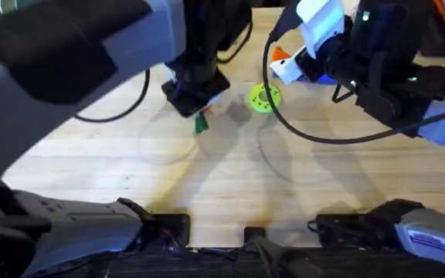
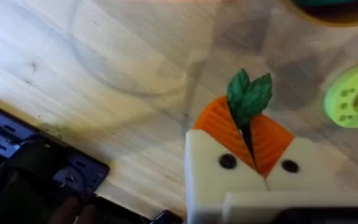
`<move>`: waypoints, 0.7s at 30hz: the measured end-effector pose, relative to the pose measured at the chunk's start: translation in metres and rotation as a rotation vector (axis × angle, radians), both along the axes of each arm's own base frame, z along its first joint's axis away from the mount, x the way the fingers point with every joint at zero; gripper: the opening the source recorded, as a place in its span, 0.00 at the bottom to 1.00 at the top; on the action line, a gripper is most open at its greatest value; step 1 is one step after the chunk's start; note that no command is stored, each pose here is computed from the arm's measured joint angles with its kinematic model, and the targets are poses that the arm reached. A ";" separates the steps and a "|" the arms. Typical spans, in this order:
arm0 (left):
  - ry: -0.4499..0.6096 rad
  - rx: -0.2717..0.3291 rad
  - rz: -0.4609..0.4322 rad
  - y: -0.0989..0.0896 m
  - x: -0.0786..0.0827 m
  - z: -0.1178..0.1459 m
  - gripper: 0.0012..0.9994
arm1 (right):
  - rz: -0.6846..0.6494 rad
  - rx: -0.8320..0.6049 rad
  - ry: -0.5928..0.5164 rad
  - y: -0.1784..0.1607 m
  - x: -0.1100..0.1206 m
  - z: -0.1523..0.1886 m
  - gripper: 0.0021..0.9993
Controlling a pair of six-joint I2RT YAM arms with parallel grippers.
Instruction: Pick up the gripper from the table and insert it into the empty holder that is missing its gripper. Then pick up a screw, insert it into the mounting hole, and use the screwdriver to tighten it. Finally, clean up the table by picking up the vegetable and placing it into the bucket.
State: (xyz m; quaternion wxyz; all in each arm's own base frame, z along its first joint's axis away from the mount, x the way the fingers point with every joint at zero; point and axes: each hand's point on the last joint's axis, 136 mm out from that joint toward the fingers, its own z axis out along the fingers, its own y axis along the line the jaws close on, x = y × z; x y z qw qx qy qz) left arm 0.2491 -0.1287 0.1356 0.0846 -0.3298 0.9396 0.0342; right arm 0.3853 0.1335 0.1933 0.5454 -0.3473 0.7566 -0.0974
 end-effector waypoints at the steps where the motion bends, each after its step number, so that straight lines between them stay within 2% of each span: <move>1: -0.028 -0.016 -0.010 -0.004 0.007 0.009 0.01 | 0.000 0.000 0.000 0.000 0.000 0.000 0.99; 3: -0.085 -0.034 -0.021 -0.009 0.020 0.024 0.01 | 0.000 0.000 0.000 0.000 0.000 0.000 0.99; 6: -0.209 -0.016 -0.005 -0.005 0.047 0.042 0.01 | 0.000 0.000 0.000 0.000 0.000 0.000 0.99; 10: -0.383 0.088 0.073 0.023 0.085 0.059 0.01 | 0.000 0.000 0.000 0.000 0.000 0.000 0.99; 14: -0.524 0.124 0.173 0.045 0.123 0.071 0.01 | 0.000 0.000 0.000 0.000 0.000 0.000 0.99; 17: -0.546 0.123 0.218 0.052 0.145 0.060 0.01 | 0.000 0.000 0.000 0.000 0.000 0.000 0.99; 21: -0.467 0.132 0.219 0.053 0.151 0.029 0.01 | 0.000 0.000 0.000 0.000 0.000 0.000 0.99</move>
